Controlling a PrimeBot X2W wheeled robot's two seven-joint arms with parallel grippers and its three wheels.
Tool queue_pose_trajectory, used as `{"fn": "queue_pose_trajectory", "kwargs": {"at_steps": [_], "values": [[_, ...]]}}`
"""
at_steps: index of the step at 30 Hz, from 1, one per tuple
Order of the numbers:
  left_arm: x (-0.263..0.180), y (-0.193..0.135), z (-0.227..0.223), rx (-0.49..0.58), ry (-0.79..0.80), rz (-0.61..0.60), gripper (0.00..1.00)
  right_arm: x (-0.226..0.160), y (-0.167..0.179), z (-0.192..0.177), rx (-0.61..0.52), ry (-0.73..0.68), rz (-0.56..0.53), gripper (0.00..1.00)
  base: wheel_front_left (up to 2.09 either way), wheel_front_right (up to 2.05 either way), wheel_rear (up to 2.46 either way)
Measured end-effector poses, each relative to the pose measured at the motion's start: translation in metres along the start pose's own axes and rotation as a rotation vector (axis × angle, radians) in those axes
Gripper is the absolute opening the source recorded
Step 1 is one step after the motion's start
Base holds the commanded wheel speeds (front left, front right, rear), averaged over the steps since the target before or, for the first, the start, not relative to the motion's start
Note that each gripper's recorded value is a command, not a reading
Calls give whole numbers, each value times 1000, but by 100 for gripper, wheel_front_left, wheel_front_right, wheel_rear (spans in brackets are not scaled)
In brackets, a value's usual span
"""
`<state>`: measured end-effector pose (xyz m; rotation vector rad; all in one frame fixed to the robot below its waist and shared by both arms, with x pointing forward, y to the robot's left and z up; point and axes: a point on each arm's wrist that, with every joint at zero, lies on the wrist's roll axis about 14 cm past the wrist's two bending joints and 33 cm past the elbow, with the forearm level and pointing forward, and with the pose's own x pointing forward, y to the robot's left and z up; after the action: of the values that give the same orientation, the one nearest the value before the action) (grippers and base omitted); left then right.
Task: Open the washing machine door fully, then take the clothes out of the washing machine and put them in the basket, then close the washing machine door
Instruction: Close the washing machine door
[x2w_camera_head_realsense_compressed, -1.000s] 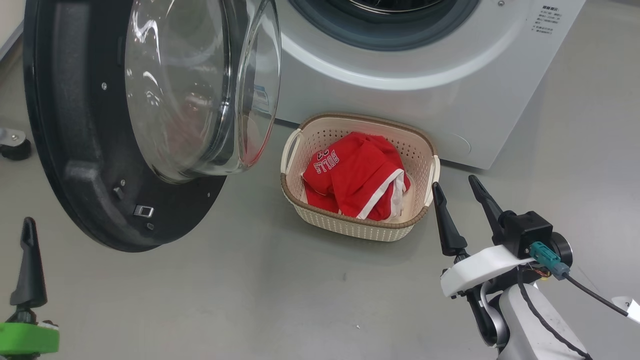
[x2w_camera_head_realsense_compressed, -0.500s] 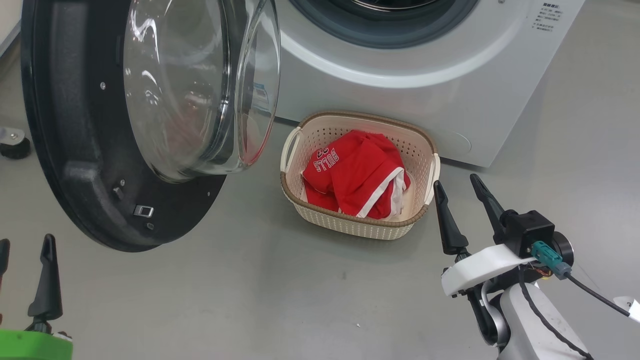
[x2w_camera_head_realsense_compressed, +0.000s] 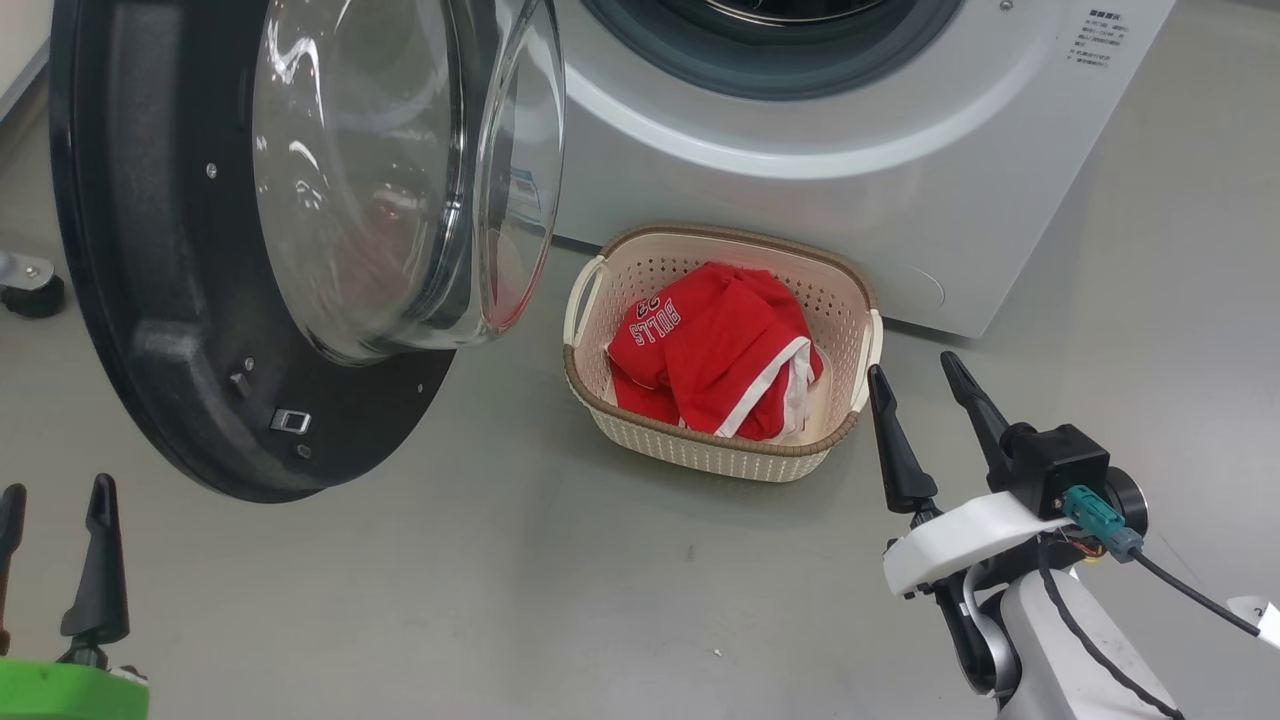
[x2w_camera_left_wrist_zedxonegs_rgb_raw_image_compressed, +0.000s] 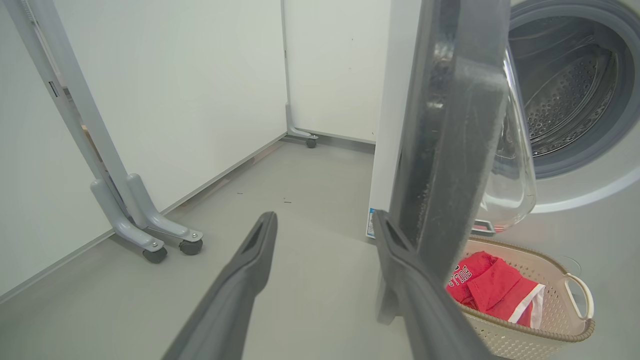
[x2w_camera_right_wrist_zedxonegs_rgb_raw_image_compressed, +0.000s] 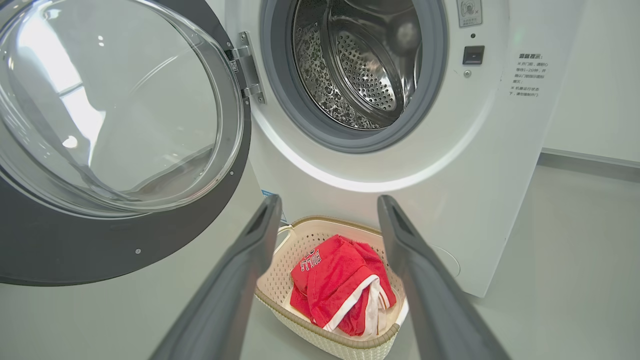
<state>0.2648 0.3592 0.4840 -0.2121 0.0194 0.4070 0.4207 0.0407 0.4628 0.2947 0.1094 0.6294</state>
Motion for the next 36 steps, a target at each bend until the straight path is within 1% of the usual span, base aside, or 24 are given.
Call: {"fn": "queue_pose_trajectory", "kwargs": {"at_steps": [16,17,18,19,31,36], "values": [[2,0,8,3,-28,0,100,-1,1,-1,4,3,0,100,0,0,0],[3,0,9,3,-30,0,98,-1,1,-1,4,3,0,100,0,0,0],[3,-1,9,3,-31,-2,43,-1,1,-2,4,3,0,100,0,0,0],[3,-1,10,3,-33,-3,0,-1,1,-2,4,4,0,100,0,0,0],[6,-3,15,20,-46,-13,0,-1,0,-4,7,8,-1,100,0,0,0],[10,-4,28,47,-78,-29,0,-1,0,-5,9,10,0,100,0,0,0]]}}
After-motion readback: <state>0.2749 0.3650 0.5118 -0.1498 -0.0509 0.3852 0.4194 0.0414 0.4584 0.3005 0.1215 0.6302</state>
